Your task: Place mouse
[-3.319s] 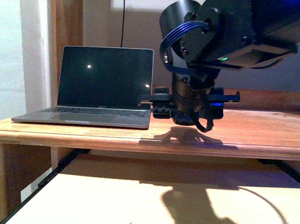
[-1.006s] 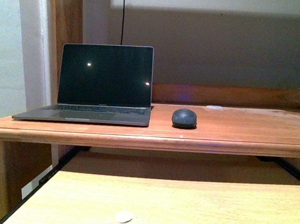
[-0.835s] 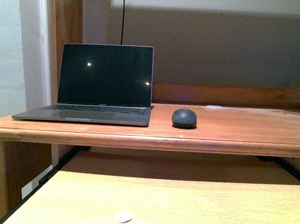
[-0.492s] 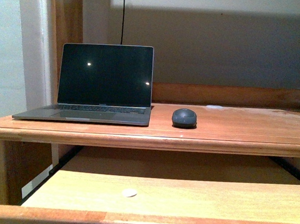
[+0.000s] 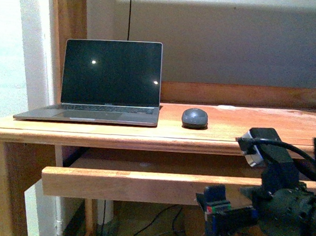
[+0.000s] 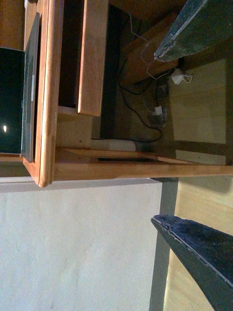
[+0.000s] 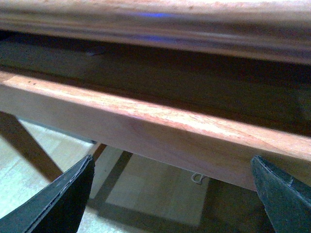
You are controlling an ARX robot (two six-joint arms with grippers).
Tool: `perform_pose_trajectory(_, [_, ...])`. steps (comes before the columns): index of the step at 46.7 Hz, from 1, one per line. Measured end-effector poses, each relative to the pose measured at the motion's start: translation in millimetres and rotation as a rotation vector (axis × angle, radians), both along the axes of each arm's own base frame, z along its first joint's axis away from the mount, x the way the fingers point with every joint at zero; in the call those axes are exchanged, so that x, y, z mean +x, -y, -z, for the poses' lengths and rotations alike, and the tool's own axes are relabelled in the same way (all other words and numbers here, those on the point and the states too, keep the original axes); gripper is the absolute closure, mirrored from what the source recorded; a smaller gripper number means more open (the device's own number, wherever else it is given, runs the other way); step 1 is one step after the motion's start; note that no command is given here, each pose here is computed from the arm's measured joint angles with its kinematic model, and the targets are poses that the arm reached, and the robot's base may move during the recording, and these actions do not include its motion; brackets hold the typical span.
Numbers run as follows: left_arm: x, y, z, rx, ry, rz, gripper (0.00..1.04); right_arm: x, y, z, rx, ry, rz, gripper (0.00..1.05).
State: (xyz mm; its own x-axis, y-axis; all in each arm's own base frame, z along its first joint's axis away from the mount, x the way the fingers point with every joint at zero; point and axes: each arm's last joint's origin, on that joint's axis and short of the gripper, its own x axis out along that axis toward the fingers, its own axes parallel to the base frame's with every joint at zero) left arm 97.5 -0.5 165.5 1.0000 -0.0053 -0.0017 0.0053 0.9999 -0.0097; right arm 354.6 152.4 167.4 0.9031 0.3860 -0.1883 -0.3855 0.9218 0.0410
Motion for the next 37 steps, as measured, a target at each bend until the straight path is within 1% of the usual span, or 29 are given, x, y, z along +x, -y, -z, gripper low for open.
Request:
perform_pose_trajectory(6, [0.0,0.0,0.1,0.0,0.0,0.0,0.08,9.3,-7.5,0.8,-0.01,-0.014,0.064,0.07])
perform_pose_trajectory(14, [0.0,0.0,0.0,0.0,0.0,0.0,0.08,11.6,-8.7,-1.0,0.004,-0.015,0.073,0.07])
perform_pose_trajectory(19, [0.0,0.0,0.0,0.0,0.0,0.0,0.08,8.8,-2.1,-6.6,0.05,-0.022,0.081,0.07])
perform_pose_trajectory(23, [0.0,0.0,0.1,0.0,0.0,0.0,0.08,2.7,13.7,-15.7,0.066,-0.012,0.132,0.07])
perform_pose_trajectory(27, [0.0,0.0,0.1,0.0,0.0,0.0,0.08,-11.8,34.9,-29.7,0.109,0.008,0.174,0.07])
perform_pose_trajectory(33, [0.0,0.0,0.1,0.0,0.0,0.0,0.08,-44.9,62.9,-48.5,0.18,0.034,0.211,0.07])
perform_pose_trajectory(37, [0.0,0.0,0.1,0.0,0.0,0.0,0.08,-81.4,84.7,-52.8,0.231,0.018,0.227,0.07])
